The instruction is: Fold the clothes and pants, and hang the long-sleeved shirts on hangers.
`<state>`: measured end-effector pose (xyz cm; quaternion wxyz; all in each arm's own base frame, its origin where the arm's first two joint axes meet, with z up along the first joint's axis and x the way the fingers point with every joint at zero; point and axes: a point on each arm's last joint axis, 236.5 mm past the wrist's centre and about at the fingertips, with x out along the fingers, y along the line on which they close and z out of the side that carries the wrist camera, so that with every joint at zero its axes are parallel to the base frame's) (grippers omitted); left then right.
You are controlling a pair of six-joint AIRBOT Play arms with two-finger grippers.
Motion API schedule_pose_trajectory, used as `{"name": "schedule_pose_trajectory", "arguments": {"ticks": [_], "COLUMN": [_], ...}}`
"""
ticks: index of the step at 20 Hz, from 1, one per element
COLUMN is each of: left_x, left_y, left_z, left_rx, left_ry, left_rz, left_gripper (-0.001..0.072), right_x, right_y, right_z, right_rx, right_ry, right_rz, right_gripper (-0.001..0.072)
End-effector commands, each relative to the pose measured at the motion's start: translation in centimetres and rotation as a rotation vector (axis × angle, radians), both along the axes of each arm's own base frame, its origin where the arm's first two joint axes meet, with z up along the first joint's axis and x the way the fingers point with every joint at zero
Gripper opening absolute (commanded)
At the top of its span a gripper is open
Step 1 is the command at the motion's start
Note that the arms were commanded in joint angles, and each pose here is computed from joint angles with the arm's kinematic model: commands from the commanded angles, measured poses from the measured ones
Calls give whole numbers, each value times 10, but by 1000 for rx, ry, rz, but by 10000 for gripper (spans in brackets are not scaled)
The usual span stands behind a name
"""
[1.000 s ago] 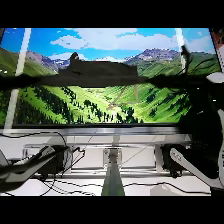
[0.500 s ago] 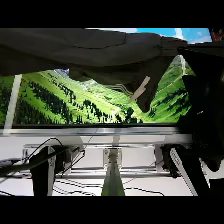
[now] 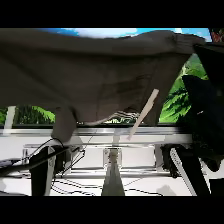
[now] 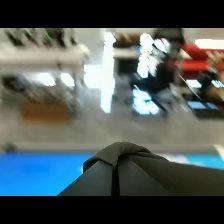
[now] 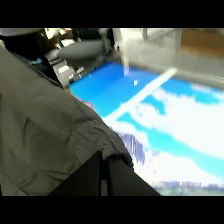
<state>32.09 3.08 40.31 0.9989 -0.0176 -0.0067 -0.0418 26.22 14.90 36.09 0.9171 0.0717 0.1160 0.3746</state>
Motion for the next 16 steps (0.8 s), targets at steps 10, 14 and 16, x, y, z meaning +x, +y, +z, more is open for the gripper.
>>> {"name": "schedule_pose_trajectory", "arguments": {"ticks": [10,14,16], "left_x": [149,75,21], "left_y": [-76,-90,-107], "left_z": [-268,-277,-294], "left_rx": [3,13,7], "left_ry": [701,940,1155], "left_rz": [-246,-326,-426], "left_gripper": [0,0,1], "right_x": [172,157,131], "right_y": [-58,-78,-87], "right_z": [-254,-286,-308], "right_rx": [94,-104,-241], "right_ry": [681,716,797], "right_rz": [-197,-216,-171], "right_gripper": [19,19,19]}}
